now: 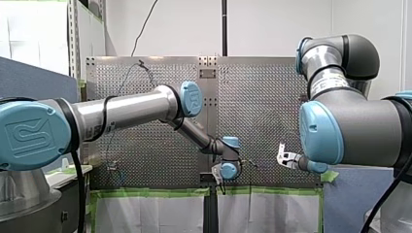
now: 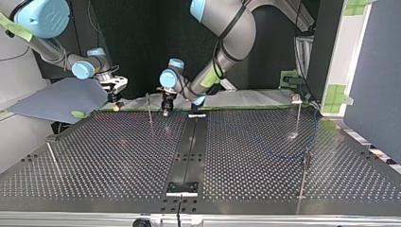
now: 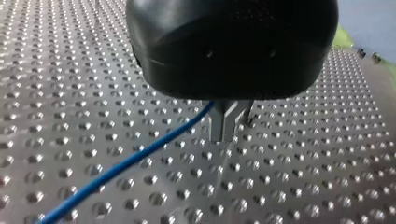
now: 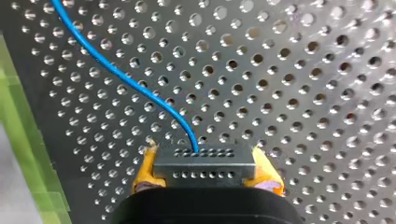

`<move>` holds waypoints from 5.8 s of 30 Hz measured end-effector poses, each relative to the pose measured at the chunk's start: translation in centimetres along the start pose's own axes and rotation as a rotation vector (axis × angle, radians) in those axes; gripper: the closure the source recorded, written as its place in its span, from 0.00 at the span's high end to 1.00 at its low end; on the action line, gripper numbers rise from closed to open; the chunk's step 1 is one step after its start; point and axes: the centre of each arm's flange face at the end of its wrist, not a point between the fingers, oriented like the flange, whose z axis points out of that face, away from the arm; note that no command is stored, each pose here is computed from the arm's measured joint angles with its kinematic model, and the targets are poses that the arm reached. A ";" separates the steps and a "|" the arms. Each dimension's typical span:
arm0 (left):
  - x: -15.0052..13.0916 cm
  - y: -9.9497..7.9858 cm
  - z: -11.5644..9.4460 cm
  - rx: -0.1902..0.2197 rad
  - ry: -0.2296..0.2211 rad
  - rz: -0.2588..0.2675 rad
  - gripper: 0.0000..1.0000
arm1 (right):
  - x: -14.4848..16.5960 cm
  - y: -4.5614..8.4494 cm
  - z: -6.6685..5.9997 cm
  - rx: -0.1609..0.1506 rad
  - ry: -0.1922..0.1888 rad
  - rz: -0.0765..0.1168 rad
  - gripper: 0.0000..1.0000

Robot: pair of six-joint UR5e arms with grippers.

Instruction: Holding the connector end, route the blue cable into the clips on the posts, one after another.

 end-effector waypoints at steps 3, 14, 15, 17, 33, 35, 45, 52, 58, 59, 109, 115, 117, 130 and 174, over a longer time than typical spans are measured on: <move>-0.4 0.3 0.3 -0.005 -0.006 -0.002 0.00 | 0.1 0.1 0.3 0.000 0.000 0.000 0.00; -1.5 0.6 1.1 -0.010 -0.021 -0.006 0.14 | 1.1 0.5 1.2 0.002 0.013 -0.004 0.00; -1.5 0.6 1.0 -0.008 -0.017 -0.005 0.14 | 1.1 0.4 1.2 0.002 0.012 -0.004 0.00; -1.4 0.6 0.9 -0.004 -0.007 0.000 0.41 | 1.1 0.4 1.2 0.002 0.012 -0.004 0.00; 0.2 0.0 -1.0 0.032 0.154 0.155 1.00 | 1.1 0.4 1.2 0.002 0.011 -0.005 0.00; 0.4 0.0 -1.2 0.021 0.166 0.168 1.00 | 1.1 0.4 1.2 0.002 0.012 -0.005 0.00; -0.7 -0.9 -2.2 0.016 0.236 0.212 1.00 | 0.9 0.4 1.1 0.000 0.001 -0.002 0.00; -3.2 -3.0 -2.9 0.060 0.276 0.242 1.00 | 0.6 0.3 0.9 -0.003 -0.017 0.001 0.00; -2.7 -2.7 -4.4 0.054 0.343 0.297 1.00 | 0.4 0.1 0.8 -0.004 -0.029 0.003 0.00; -2.7 -2.7 -4.6 0.055 0.352 0.303 1.00 | 0.4 0.1 0.8 -0.004 -0.029 0.003 0.00; 1.0 -7.7 -10.7 0.200 0.316 0.198 1.00 | 0.0 -0.1 0.8 0.008 -0.036 0.015 0.00; 1.1 -7.4 -10.5 0.200 0.310 0.199 1.00 | 0.0 -0.1 0.8 0.008 -0.036 0.015 0.00; 1.1 -7.5 -10.4 0.205 0.300 0.202 1.00 | 0.0 -0.1 0.8 0.008 -0.035 0.015 0.00; 1.0 -8.0 -10.2 0.222 0.266 0.200 1.00 | 0.0 -0.1 0.8 0.008 -0.035 0.016 0.00; -0.1 -7.3 -11.8 0.153 0.328 0.178 1.00 | -0.1 -0.2 0.8 0.009 -0.041 0.018 0.00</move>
